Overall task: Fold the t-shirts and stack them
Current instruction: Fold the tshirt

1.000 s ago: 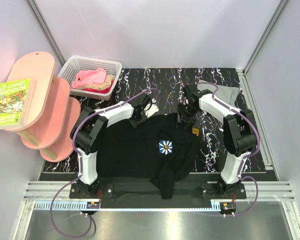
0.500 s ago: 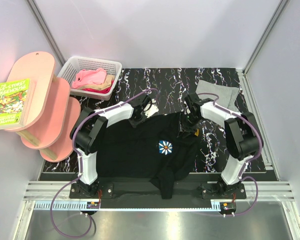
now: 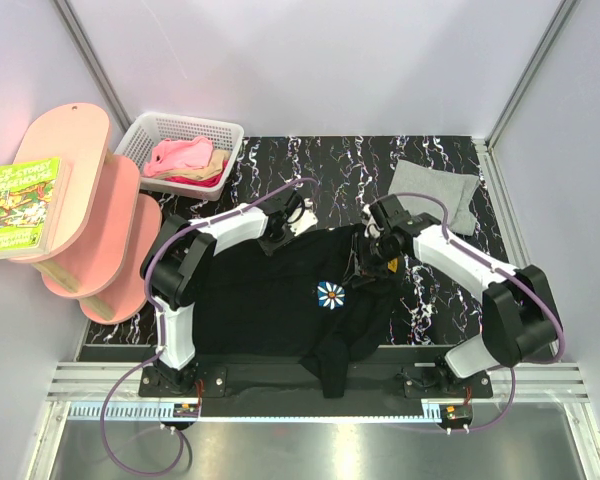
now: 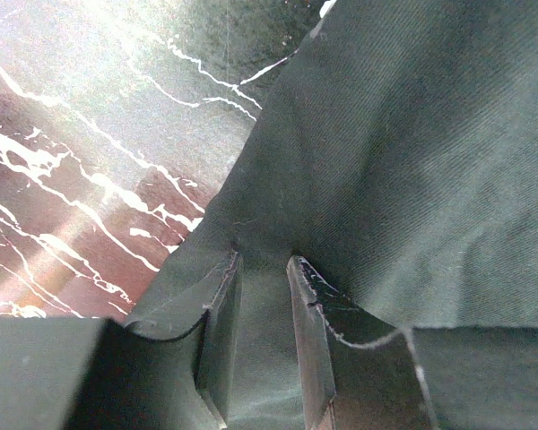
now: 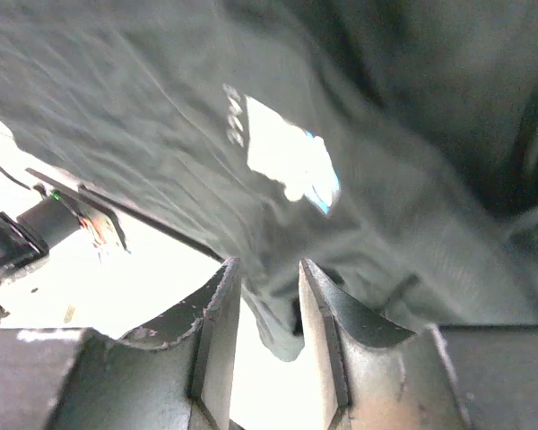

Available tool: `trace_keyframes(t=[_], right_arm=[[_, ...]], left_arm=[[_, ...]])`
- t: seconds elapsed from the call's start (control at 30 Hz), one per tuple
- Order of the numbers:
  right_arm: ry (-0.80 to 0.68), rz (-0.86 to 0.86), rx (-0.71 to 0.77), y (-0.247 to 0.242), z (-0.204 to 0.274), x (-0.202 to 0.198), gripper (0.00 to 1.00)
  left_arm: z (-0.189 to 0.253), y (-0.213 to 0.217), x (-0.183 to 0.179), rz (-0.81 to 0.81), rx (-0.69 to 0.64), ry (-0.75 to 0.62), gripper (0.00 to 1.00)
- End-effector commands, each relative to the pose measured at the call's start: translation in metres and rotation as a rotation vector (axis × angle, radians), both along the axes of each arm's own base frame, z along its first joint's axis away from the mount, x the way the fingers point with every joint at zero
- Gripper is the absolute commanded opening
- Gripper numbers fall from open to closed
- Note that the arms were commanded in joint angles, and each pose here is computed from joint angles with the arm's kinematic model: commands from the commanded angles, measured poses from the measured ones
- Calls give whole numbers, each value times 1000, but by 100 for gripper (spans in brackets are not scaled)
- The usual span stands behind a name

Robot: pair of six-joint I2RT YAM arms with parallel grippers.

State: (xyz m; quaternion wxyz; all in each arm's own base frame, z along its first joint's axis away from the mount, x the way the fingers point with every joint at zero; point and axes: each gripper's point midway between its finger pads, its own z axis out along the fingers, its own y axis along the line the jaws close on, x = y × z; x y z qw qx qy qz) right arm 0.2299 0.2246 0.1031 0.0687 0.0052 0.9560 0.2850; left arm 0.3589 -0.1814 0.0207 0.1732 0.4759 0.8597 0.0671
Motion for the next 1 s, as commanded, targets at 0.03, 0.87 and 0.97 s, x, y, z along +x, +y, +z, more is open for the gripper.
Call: trace_keyframes(t=[0.03, 0.87, 0.97], right_arm=[[27, -10, 52, 1, 6, -22, 40], [-2, -42, -265, -37, -69, 61, 36], [10, -45, -211, -30, -63, 55, 35]], left_arm=[[14, 2, 6, -12, 16, -45, 33], [14, 9, -1, -14, 23, -56, 32], [13, 10, 0, -12, 26, -56, 32]])
